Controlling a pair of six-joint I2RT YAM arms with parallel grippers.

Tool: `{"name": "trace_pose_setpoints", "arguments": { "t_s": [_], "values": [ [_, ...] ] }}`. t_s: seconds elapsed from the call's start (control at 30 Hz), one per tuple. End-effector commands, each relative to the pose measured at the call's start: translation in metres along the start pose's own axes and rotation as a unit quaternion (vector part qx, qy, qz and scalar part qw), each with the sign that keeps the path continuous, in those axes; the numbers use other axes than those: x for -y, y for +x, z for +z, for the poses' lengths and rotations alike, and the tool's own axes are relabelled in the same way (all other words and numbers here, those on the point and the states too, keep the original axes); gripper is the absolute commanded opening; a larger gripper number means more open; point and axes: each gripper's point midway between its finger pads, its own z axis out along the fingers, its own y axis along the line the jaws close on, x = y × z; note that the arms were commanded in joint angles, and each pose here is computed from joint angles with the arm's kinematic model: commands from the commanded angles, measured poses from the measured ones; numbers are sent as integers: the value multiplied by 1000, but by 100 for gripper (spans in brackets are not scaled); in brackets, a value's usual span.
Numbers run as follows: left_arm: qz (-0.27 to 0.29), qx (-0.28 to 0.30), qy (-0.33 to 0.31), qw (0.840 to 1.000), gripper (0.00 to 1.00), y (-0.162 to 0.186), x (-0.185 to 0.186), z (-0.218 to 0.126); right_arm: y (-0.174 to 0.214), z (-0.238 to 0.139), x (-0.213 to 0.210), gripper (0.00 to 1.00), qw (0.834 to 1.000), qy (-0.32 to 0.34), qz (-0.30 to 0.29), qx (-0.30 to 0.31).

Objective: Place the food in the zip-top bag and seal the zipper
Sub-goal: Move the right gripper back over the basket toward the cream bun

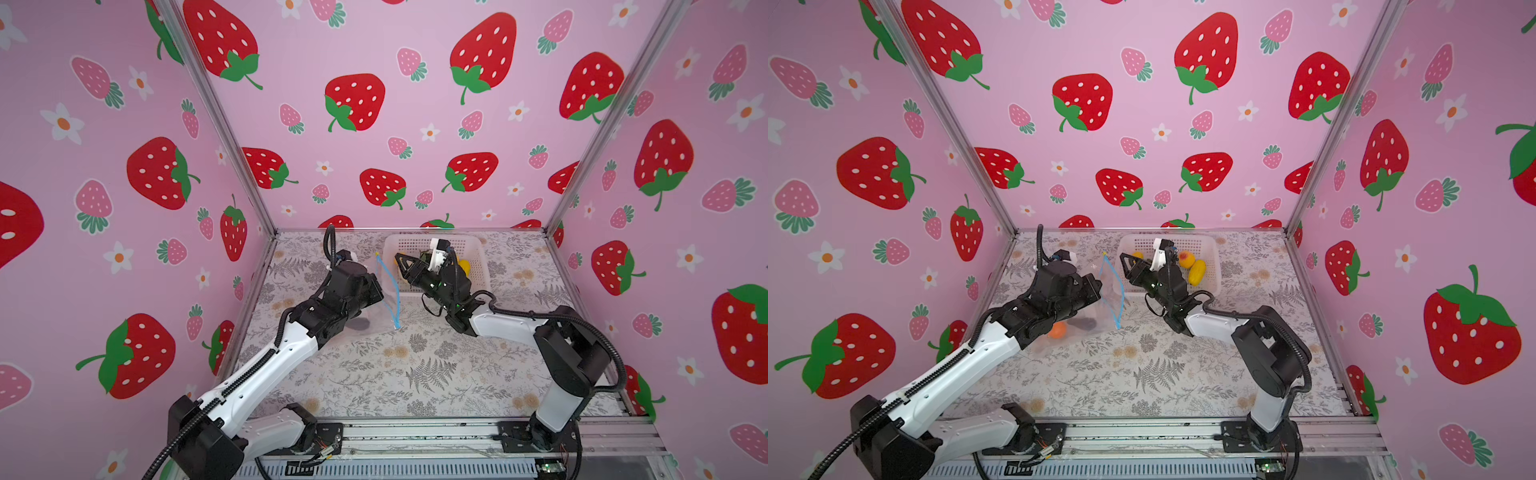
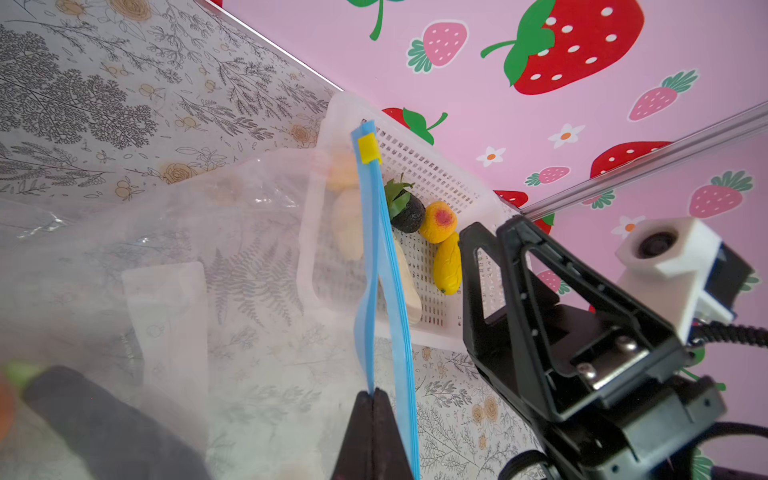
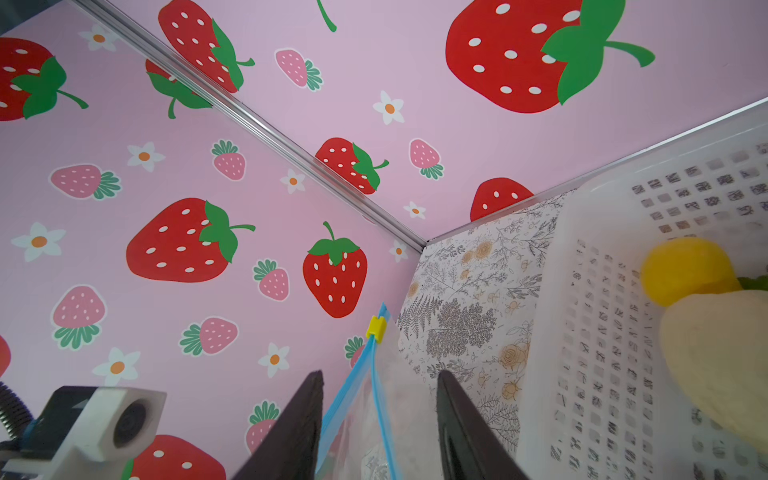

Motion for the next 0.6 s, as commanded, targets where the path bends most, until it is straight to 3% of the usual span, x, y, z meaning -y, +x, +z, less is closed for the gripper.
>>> {"name": "trace_pose_setpoints", "arguments": {
  "t_s": [0.0,0.33,0.57],
  "values": [
    [-6,20,11,1000,0,-13,8,-8,-7,6,-13,47,1000,-16,3,13],
    [-6,20,8,1000,0,-13,5,-8,-8,8,-18,47,1000,-18,-4,9],
    [-5,23,1,1000,0,-12,-1,-9,-20,14,-24,49,995,26,-90,-29]
  ]
}}
